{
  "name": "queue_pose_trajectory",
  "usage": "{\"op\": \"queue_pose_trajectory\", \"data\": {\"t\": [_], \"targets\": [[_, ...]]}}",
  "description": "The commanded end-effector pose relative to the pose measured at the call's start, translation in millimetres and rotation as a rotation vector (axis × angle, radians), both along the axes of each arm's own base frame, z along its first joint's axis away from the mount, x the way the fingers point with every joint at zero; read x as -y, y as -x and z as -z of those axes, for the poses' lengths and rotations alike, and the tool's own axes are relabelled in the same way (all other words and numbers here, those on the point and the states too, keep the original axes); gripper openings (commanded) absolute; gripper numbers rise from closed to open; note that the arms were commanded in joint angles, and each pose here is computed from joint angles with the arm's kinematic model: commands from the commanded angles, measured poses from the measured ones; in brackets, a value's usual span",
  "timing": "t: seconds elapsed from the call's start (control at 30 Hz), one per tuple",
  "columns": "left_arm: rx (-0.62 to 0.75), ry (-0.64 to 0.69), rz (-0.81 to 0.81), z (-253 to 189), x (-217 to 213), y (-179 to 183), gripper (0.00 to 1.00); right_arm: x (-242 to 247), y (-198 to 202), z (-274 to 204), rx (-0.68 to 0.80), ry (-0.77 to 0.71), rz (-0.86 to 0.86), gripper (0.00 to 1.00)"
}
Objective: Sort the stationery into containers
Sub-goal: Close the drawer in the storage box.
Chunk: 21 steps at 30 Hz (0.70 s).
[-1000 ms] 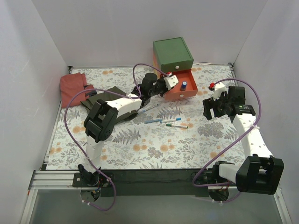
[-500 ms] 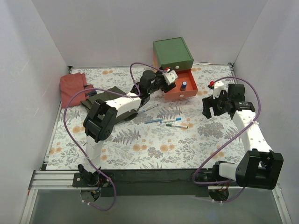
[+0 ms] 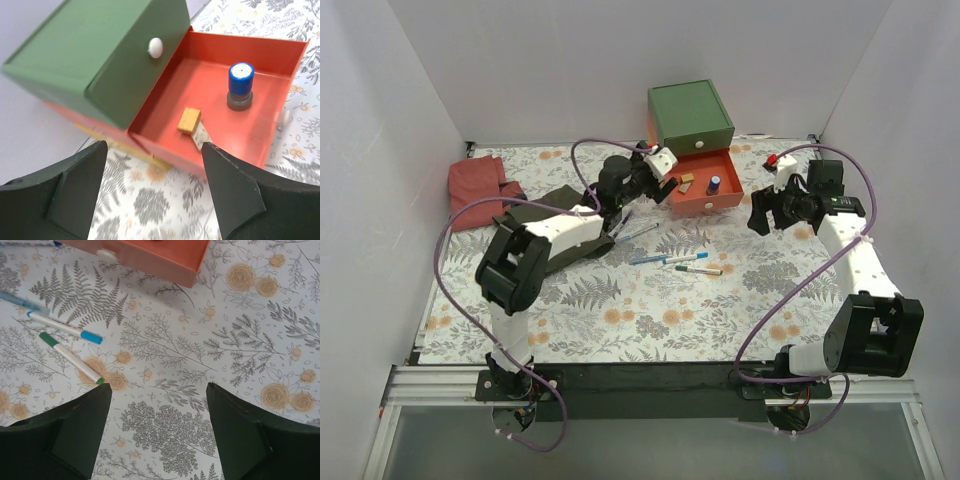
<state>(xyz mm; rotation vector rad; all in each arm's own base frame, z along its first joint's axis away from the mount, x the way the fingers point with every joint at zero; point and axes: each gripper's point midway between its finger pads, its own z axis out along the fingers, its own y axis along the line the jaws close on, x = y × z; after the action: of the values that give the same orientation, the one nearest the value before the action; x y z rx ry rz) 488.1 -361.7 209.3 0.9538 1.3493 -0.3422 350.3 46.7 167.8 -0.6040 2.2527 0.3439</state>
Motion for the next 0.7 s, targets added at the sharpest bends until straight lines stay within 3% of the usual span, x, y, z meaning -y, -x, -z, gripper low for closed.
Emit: {"op": "queue_pose_trajectory", "data": {"t": [0.0,0.07,0.1,0.13,0.17,0.2,0.23,0.27,0.43,0.67], "targets": [[0.193,0.190,-0.158,-130.7,-60.6,34.9,0.76,-29.2,-5.4,-22.7,0.076,-0.101,-0.150,0.82],[0.074,0.157,-0.244,-88.2,-86.2,39.4,0.75,-41.5,-2.3,-19.6,0.100,-0.109,-0.256,0.72],[0.028,0.158,-0.319,-81.6,-107.7,37.1,0.70,-49.9,-1.7,-19.2,0.121,-0.105,-0.301,0.68],[-0.081,0.223,-0.431,-68.2,-126.1,34.5,0.66,-52.7,-0.2,-11.3,0.127,-0.097,-0.325,0.60],[-0.210,0.208,-0.500,-41.7,-141.1,38.7,0.54,-52.1,-1.9,-9.5,0.144,-0.085,-0.334,0.55],[-0.284,0.244,-0.588,-31.7,-165.8,35.7,0.19,-66.9,-6.4,-9.9,0.202,-0.064,-0.397,0.51],[-0.339,0.300,-0.682,-28.4,-184.3,39.3,0.00,-71.8,-7.5,-8.1,0.227,-0.053,-0.424,0.43],[-0.452,0.321,-0.766,-0.1,-197.1,51.0,0.00,-75.3,-6.5,0.1,0.239,-0.032,-0.450,0.39],[-0.580,0.289,-0.792,37.6,-207.5,83.3,0.00,-99.3,-26.7,6.0,0.350,0.051,-0.558,0.02],[-0.591,0.260,-0.786,50.8,-203.5,77.2,0.00,-110.6,-70.7,17.2,0.373,0.093,-0.521,0.01]]}}
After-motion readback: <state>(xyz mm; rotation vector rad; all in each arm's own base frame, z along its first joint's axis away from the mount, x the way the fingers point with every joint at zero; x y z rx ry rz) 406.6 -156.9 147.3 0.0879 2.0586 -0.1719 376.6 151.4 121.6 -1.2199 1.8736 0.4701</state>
